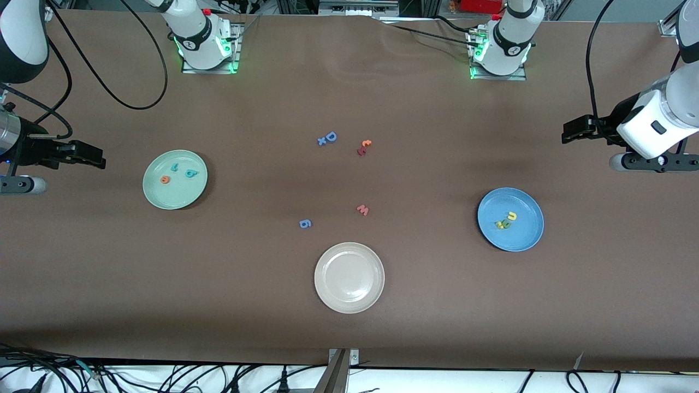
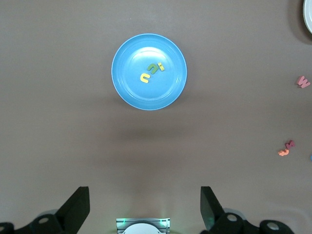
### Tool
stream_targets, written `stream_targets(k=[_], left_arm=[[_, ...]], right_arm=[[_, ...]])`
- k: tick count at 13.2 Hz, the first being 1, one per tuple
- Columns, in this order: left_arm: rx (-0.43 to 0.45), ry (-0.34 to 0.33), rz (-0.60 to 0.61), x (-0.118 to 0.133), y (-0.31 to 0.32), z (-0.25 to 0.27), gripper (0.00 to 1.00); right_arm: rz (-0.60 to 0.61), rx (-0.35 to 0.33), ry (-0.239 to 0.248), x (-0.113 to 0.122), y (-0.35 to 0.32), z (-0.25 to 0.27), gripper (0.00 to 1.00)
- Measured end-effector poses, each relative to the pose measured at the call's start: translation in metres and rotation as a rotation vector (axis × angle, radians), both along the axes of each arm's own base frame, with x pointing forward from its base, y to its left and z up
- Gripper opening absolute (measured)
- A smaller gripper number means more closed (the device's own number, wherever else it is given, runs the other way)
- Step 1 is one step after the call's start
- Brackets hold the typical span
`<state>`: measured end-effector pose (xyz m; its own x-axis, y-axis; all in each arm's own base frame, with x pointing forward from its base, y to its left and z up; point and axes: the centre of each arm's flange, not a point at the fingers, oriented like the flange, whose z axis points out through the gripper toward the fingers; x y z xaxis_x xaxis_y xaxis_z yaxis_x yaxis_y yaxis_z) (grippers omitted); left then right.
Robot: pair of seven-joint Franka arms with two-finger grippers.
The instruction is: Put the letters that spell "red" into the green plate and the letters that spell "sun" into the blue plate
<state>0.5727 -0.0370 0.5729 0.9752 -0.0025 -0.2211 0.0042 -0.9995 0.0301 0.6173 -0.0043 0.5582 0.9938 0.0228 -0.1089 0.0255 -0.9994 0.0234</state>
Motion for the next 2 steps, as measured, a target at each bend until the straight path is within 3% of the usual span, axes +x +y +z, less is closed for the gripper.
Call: stream_targets(k=[2], left_arm=[[0.004,0.002,0.000,0.0005,0.0004,-0.0012,1.00]], right_arm=[[0.000,0.000,0.000,0.0000,0.0000,0.0000,1.00]])
